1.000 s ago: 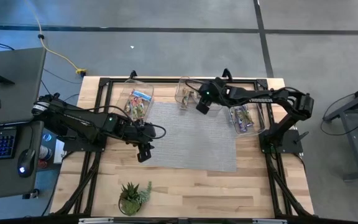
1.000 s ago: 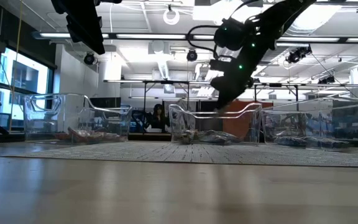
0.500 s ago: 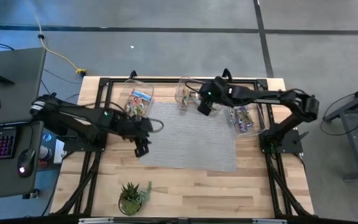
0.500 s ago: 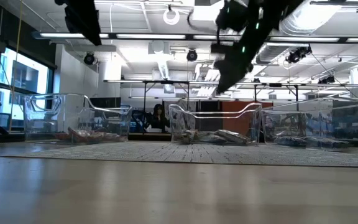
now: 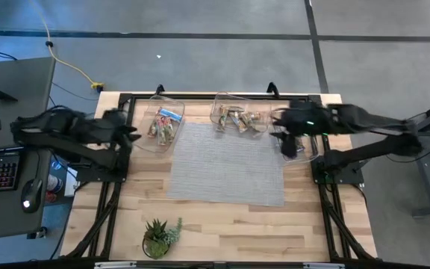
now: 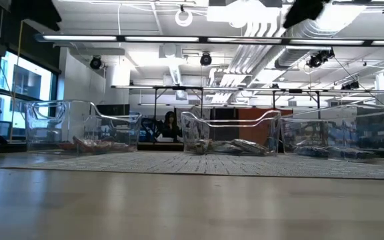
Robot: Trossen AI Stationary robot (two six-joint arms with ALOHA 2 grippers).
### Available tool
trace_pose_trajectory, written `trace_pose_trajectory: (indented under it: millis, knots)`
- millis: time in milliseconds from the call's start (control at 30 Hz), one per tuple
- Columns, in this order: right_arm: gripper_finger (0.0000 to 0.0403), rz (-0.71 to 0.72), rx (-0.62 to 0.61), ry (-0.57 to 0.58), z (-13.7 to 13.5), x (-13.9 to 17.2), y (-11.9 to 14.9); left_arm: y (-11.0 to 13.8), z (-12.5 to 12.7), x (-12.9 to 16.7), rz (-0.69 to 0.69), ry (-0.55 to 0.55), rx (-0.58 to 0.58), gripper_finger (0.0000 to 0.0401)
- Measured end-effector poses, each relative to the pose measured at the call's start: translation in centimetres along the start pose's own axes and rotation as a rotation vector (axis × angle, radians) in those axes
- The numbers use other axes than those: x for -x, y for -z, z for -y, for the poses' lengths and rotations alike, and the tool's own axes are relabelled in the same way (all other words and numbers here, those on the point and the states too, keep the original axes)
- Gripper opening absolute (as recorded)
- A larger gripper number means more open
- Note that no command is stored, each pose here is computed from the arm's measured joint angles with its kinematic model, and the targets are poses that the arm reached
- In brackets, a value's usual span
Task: Pick and place Granola Bars by type
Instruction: Return to Home Position
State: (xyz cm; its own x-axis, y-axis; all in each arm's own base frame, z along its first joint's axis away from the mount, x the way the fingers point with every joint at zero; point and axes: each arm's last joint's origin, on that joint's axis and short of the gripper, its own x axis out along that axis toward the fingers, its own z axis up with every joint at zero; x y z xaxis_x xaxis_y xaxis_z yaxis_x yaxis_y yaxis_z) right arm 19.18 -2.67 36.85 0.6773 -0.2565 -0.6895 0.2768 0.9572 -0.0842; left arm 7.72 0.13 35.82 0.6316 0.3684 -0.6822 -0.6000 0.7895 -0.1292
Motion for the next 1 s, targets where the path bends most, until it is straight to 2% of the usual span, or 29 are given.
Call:
trace_pose_trajectory:
  millis: [167,300,433,567,733,833,1000]
  knots:
    - [0.0155,0.196,0.035,-0.043,-0.2,2.0,4.7,4.3,-3.3,-0.4,0.188,0.138,0.097,0.0156]
    - [0.0155,0.384,0.023,-0.130,-0.2,1.2,9.0,7.2,-4.0,-2.8,0.358,0.261,0.138,0.0156]
    - [0.0155,0.618,0.027,-0.185,-0.3,0.1,12.1,8.9,-4.1,-4.7,0.507,0.348,0.150,0.0156]
    - [0.0155,0.809,0.008,-0.193,-0.3,-0.8,14.6,9.6,-3.7,-6.5,0.498,0.287,0.141,0.0156]
    - [0.0155,0.963,-0.022,-0.192,-0.3,-1.9,17.1,9.9,-4.0,-7.4,0.572,0.135,0.269,0.0156]
    - [0.0155,0.988,-0.035,-0.198,-0.3,-2.9,18.5,10.0,-3.9,-7.5,0.567,0.137,0.267,0.0156]
    - [0.0155,0.966,-0.058,-0.183,-0.5,-4.5,19.2,10.5,-3.5,-8.5,0.550,0.157,0.253,0.0156]
